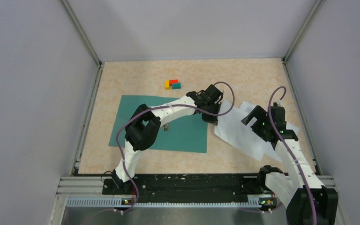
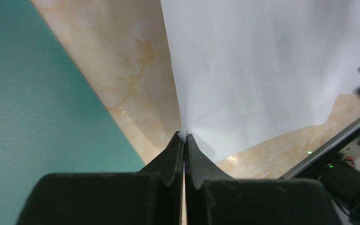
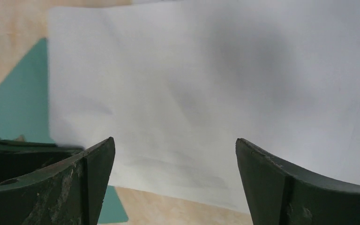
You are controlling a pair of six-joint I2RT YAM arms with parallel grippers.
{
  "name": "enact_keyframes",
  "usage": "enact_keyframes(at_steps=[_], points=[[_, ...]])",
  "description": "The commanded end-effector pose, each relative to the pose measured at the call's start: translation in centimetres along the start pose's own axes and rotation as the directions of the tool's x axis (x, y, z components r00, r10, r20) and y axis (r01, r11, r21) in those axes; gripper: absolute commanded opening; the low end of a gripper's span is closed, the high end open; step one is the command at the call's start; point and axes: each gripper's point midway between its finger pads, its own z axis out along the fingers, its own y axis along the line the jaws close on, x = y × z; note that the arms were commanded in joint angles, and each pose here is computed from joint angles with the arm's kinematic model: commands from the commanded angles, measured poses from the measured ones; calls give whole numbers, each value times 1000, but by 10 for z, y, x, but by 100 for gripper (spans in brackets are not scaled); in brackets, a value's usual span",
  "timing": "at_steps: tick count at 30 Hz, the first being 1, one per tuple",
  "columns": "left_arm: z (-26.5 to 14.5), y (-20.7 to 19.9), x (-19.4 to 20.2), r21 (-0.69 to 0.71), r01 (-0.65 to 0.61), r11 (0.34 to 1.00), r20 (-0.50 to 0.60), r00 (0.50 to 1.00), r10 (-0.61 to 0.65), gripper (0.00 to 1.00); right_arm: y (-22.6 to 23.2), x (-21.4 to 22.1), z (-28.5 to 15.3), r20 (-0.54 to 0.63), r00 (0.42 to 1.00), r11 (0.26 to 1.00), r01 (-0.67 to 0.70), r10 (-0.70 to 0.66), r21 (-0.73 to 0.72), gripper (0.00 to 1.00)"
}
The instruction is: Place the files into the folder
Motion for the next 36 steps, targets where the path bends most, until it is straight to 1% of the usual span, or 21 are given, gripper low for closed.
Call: enact_keyframes(at_steps=[1, 3, 5, 6, 7, 8, 9, 10, 12, 13, 15, 16, 18, 20, 24, 26, 28, 31, 33, 36], points=[[-63, -9, -36, -58, -200, 978, 132, 969, 206, 0, 73, -49, -36, 118, 981, 961, 176, -153, -215, 99], [-95, -9, -45, -96, -285, 954, 183, 937, 298, 0, 106, -64, -51, 165, 966, 915, 244, -199, -322, 99], [-126, -9, -51, -131, -367, 921, 226, 893, 389, 0, 142, -78, -69, 233, 945, 836, 313, -229, -451, 99], [-142, -5, -52, -167, -407, 898, 239, 867, 437, 0, 160, -84, -80, 270, 932, 783, 351, -242, -513, 99], [-158, -3, -52, -189, -464, 865, 252, 829, 500, 0, 177, -88, -91, 305, 918, 724, 390, -254, -569, 99], [-174, -1, -53, -213, -476, 853, 276, 808, 520, 0, 191, -94, -101, 349, 901, 672, 427, -259, -604, 99], [-188, 2, -53, -240, -496, 835, 292, 783, 549, 0, 205, -97, -111, 387, 881, 608, 469, -272, -641, 99], [-204, 3, -51, -257, -524, 812, 310, 751, 583, 0, 221, -99, -127, 434, 853, 517, 521, -289, -679, 99], [-232, 4, -49, -293, -559, 776, 355, 690, 631, 0, 242, -103, -150, 526, 792, 367, 609, -309, -703, 99], [-246, 4, -47, -301, -573, 762, 381, 661, 647, 0, 249, -103, -159, 564, 764, 305, 643, -312, -703, 99], [-271, 3, -42, -321, -588, 742, 439, 602, 667, 0, 260, -106, -174, 627, 716, 212, 694, -306, -689, 99], [-289, 1, -39, -330, -593, 734, 477, 567, 672, 0, 265, -106, -182, 654, 694, 167, 714, -302, -680, 99], [-315, -2, -34, -342, -604, 719, 522, 514, 681, 0, 275, -104, -195, 682, 670, 72, 727, -293, -683, 99], [-338, -3, -31, -360, -608, 708, 551, 474, 687, 0, 284, -99, -210, 700, 652, -22, 727, -293, -686, 99], [-370, -11, -24, -358, -629, 690, 576, 433, 694, 0, 297, -79, -230, 722, 614, -183, 707, -319, -683, 99], [-383, -14, -24, -358, -628, 691, 585, 425, 690, 0, 302, -67, -235, 722, 601, -246, 684, -343, -686, 99], [-389, -16, -23, -354, -633, 688, 579, 429, 693, 0, 304, -56, -236, 716, 598, -278, 663, -362, -695, 99], [-393, -16, -22, -350, -645, 679, 556, 441, 705, 0, 300, -50, -235, 704, 605, -292, 644, -372, -707, 99], [-397, -19, -21, -345, -653, 674, 566, 428, 705, 0, 299, -40, -235, 693, 604, -326, 613, -395, -720, 98], [-408, -24, -21, -341, -657, 672, 598, 400, 694, 0, 297, -32, -221, 664, 598, -300, 599, -448, -742, 91]])
